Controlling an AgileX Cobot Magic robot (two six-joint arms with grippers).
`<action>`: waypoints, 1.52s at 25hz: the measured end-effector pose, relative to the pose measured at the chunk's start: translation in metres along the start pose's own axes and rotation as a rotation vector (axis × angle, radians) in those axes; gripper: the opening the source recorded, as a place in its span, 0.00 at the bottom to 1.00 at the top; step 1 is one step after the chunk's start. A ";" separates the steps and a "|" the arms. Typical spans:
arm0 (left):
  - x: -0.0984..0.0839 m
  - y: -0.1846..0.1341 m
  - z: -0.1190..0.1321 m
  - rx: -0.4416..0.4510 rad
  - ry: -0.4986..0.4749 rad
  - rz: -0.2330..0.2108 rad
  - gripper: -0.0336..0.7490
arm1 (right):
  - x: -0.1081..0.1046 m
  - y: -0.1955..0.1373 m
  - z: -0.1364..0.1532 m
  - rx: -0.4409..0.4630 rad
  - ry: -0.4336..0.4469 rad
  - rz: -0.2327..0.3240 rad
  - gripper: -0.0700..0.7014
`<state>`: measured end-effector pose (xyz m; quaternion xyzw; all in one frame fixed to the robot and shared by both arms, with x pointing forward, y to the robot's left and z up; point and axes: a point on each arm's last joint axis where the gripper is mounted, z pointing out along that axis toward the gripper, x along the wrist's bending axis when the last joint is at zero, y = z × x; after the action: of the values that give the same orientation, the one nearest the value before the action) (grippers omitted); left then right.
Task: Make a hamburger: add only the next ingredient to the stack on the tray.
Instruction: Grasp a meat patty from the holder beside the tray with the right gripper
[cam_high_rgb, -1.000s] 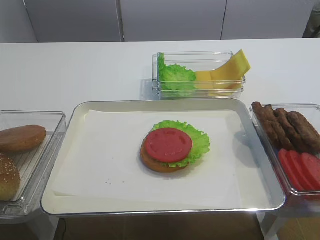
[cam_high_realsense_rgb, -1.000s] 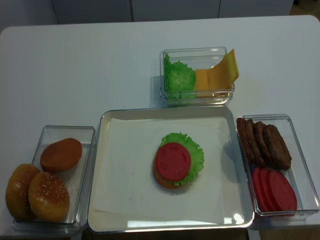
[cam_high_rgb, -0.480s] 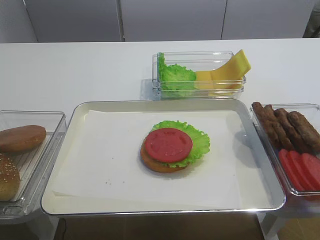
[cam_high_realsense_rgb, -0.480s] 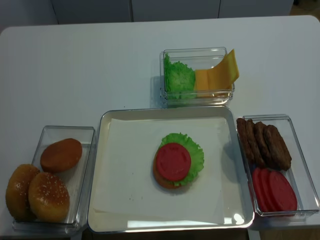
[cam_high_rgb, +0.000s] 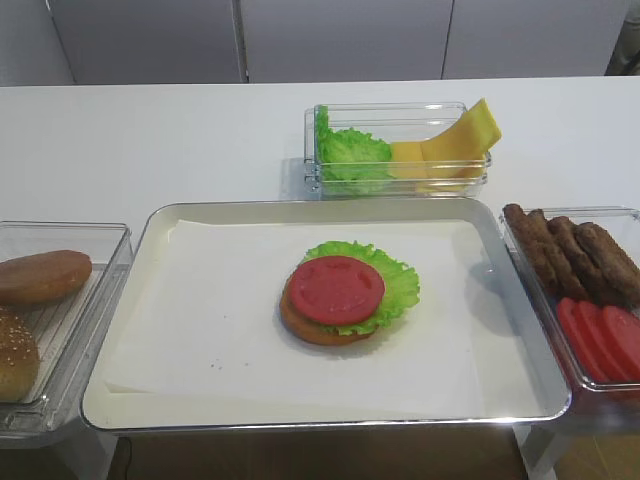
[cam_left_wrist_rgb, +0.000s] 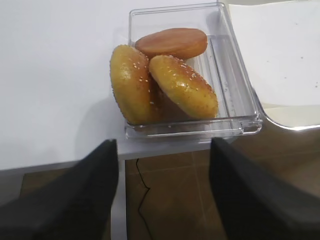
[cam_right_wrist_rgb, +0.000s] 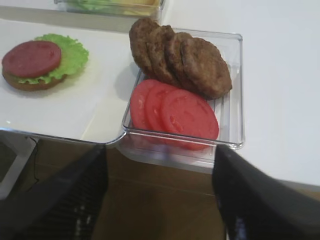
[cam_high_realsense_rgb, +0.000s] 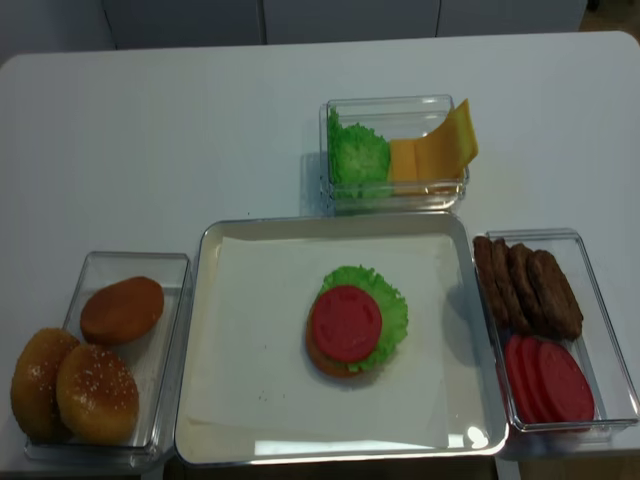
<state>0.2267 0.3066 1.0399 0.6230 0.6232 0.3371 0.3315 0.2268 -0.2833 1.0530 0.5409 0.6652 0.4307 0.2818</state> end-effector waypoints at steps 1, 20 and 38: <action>0.000 0.000 0.000 0.000 0.000 0.000 0.59 | 0.000 0.006 -0.001 -0.015 -0.002 0.006 0.76; 0.000 0.000 0.000 0.000 0.000 0.000 0.59 | -0.011 0.163 0.083 0.147 0.023 0.183 0.76; 0.000 0.000 0.000 0.000 0.000 0.000 0.59 | 0.041 0.162 0.227 0.599 -0.102 -0.002 0.66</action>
<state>0.2267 0.3066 1.0399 0.6230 0.6232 0.3371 0.3315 0.4846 -0.1760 1.0926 0.6203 0.7480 0.1874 0.1431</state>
